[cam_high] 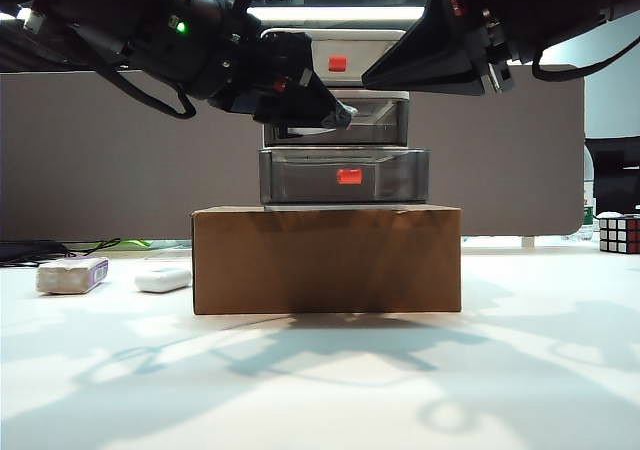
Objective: Open the third layer of the drawer on the table, pick up the transparent tape on the table and put it in, and finally close the drawer.
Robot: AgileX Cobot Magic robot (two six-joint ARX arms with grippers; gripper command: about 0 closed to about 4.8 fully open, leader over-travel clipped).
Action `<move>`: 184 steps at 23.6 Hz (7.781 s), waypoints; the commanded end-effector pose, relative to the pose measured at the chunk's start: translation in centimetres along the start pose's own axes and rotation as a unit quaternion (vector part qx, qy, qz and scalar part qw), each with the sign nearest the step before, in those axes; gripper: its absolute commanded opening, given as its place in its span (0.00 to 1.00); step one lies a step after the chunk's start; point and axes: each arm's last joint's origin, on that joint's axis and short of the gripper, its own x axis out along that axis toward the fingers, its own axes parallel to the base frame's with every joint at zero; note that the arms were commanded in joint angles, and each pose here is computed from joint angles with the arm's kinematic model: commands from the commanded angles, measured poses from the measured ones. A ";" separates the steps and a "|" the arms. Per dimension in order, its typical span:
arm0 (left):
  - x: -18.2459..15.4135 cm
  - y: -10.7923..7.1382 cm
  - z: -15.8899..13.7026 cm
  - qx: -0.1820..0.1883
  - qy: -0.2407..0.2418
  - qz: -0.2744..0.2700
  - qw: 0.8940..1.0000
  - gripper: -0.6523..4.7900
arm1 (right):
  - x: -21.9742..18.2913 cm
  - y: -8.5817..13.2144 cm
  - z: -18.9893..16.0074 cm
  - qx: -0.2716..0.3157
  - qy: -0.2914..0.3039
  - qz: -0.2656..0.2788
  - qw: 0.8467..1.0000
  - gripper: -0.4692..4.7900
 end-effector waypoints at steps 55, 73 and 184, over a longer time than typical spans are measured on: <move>-1.6 -3.3 1.5 -0.083 0.023 -0.121 0.989 0.52 | -0.2 0.3 0.3 -0.004 -0.005 0.026 1.000 0.08; -2.9 -1.6 0.2 -0.080 0.120 -0.025 0.989 0.11 | -0.5 0.6 0.5 -0.005 -0.006 0.025 1.000 0.08; -16.3 -6.8 -9.6 -0.176 -0.022 0.176 0.968 0.11 | -11.6 6.7 -15.7 -0.046 -0.080 -0.298 0.950 0.08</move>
